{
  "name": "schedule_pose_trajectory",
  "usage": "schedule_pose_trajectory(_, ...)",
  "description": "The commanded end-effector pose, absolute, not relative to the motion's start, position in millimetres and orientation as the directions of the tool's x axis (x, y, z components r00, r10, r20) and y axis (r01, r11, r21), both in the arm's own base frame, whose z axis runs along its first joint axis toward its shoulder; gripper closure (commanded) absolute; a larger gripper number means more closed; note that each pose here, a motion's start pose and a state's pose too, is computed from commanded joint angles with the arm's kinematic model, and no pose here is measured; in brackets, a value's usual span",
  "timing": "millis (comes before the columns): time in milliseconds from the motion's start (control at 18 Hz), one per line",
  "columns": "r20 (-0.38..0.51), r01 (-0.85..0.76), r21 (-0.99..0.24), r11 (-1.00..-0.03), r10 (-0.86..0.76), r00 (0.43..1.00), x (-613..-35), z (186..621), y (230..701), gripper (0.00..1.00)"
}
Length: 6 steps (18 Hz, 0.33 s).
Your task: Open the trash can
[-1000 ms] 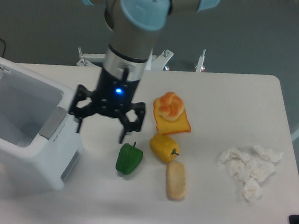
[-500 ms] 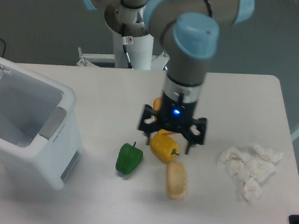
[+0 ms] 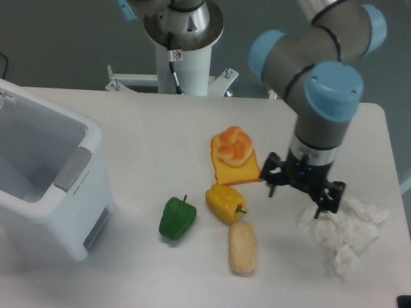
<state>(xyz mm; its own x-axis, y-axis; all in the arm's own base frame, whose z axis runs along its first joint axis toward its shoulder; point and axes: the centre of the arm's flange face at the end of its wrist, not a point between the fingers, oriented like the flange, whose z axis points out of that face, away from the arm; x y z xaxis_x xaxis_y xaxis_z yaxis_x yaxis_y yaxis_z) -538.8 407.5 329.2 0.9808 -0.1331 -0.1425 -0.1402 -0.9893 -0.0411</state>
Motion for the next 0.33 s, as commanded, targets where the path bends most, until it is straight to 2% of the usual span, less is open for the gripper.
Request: schedule_pose_trajectory(333, -0.142, -0.183, -0.032, -0.982, -0.177, 0.974, -555.7, 326.8, 390.9, 0.0)
